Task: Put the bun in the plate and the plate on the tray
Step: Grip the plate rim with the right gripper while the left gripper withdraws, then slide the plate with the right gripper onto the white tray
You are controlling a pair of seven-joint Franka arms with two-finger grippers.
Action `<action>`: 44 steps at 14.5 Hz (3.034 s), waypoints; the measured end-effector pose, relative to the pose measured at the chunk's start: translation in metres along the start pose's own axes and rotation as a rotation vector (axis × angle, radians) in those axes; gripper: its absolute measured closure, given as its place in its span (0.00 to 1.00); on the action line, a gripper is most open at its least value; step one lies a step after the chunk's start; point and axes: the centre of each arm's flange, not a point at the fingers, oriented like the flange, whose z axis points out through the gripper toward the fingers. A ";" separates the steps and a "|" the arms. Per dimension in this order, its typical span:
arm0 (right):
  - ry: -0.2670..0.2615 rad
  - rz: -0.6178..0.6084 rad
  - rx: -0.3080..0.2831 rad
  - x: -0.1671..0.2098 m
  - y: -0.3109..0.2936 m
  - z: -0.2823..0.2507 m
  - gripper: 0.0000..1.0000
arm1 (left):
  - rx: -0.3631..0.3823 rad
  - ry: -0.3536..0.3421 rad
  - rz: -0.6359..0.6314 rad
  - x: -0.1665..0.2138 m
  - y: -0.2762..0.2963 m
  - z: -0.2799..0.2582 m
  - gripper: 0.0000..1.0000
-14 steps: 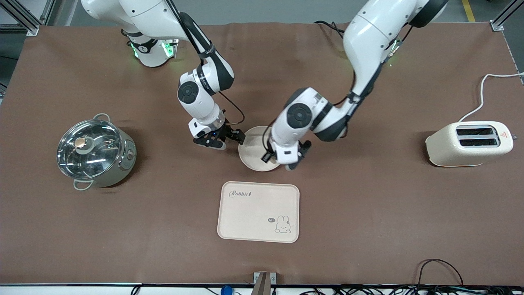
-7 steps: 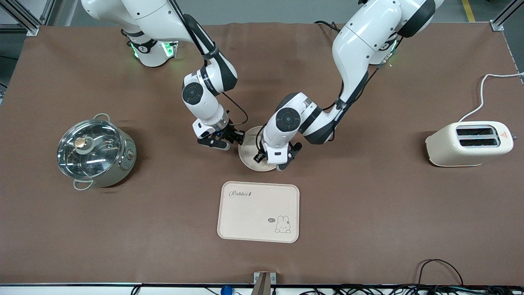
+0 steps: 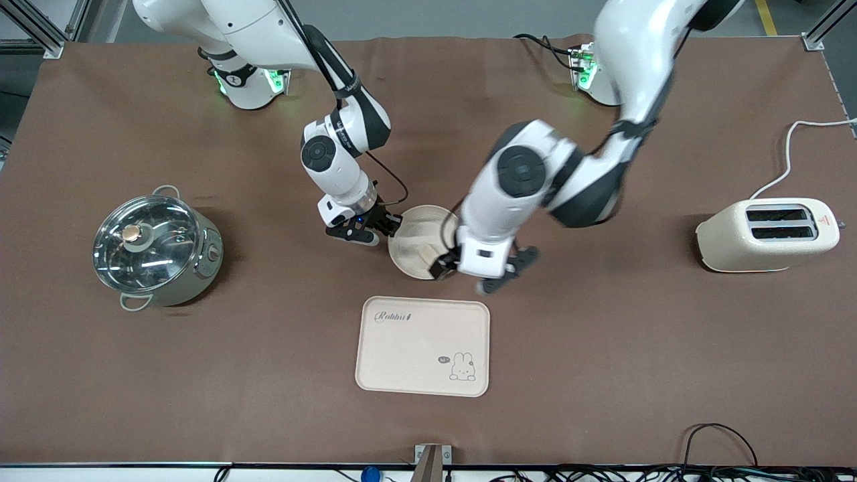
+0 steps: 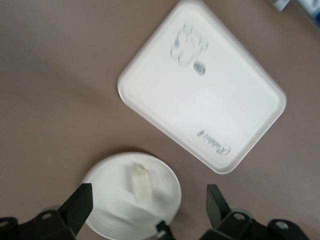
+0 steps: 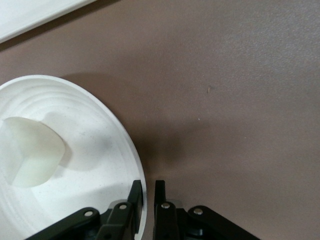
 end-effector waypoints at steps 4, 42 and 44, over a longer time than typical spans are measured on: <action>0.003 -0.003 0.003 -0.001 -0.002 0.000 0.96 | 0.050 0.064 0.163 0.106 -0.105 -0.132 0.00; 0.094 0.112 0.115 0.194 -0.036 0.014 0.96 | 0.232 -0.044 0.521 0.072 -0.298 -0.285 0.00; 0.097 0.113 0.119 0.197 -0.036 0.018 0.96 | 0.230 -0.040 0.521 0.074 -0.297 -0.284 0.00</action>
